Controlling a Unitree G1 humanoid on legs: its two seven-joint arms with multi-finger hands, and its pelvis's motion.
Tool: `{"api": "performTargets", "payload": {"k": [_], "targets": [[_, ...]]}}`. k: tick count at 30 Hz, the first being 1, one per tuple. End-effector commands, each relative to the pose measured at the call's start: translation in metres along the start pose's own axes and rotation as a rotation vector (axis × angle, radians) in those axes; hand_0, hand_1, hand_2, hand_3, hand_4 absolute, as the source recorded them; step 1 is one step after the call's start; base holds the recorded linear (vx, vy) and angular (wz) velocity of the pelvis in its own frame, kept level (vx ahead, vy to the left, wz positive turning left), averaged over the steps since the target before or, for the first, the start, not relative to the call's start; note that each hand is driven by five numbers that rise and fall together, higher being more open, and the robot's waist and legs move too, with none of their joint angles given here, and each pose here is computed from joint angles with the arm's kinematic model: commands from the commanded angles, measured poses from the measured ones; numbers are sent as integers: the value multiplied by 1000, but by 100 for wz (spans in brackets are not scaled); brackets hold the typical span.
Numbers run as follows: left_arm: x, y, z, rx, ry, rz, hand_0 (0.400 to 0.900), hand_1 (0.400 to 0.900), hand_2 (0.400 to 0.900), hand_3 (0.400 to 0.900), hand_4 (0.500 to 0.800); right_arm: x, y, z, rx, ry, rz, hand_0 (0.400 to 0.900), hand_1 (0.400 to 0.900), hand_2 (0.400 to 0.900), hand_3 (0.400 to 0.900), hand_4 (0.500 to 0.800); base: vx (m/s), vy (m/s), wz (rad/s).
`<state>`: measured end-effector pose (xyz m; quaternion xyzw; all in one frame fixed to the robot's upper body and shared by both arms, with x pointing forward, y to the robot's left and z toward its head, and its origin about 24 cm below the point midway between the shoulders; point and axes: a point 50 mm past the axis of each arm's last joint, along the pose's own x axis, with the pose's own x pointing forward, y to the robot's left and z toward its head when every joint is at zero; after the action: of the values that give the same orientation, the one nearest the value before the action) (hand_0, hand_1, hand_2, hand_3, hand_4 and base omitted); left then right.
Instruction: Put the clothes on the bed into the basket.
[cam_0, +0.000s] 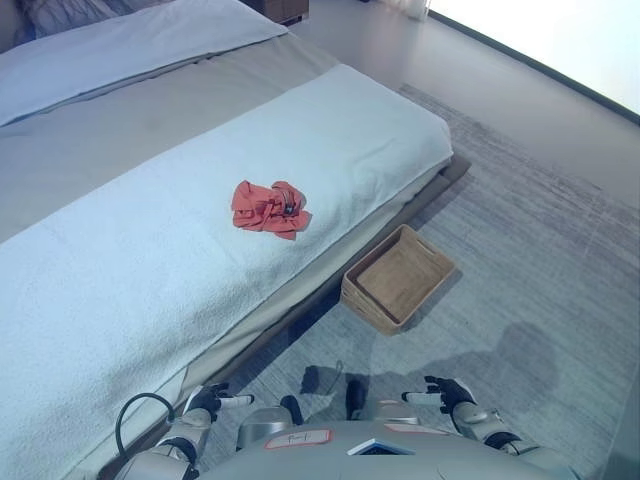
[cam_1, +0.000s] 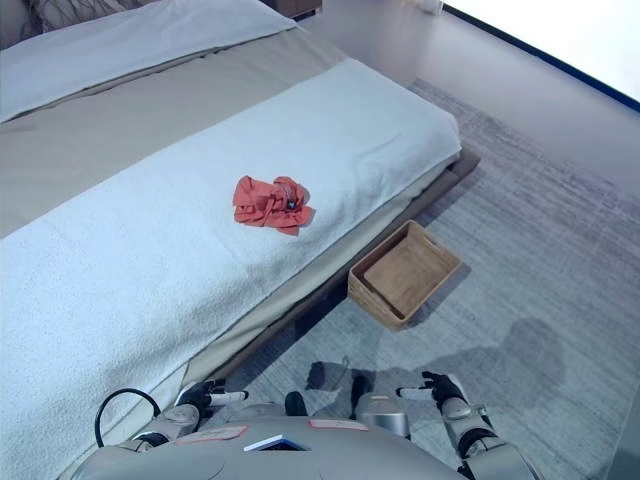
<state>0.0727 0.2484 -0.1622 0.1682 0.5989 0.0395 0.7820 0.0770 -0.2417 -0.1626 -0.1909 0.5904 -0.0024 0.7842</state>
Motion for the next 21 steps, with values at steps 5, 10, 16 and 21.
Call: {"api": "performTargets", "payload": {"k": [5,10,16,21], "targets": [[3,3,17,50,-21,17,900,900,900,900,800,3,-29,18,-9,-22,-93,900,900,900,900,800,0,0,0],[2,2,15,48,-15,18,900,900,900,900,800,3,-28,17,-12,-18,-92,900,900,900,900,800,0,0,0],[2,2,14,45,-12,23,900,900,900,900,800,3,-28,16,-9,-18,-93,900,900,900,900,800,0,0,0],[2,4,15,35,-11,31,900,900,900,900,800,3,-29,18,-4,-24,-98,900,900,900,900,800,1,-6,1]]}}
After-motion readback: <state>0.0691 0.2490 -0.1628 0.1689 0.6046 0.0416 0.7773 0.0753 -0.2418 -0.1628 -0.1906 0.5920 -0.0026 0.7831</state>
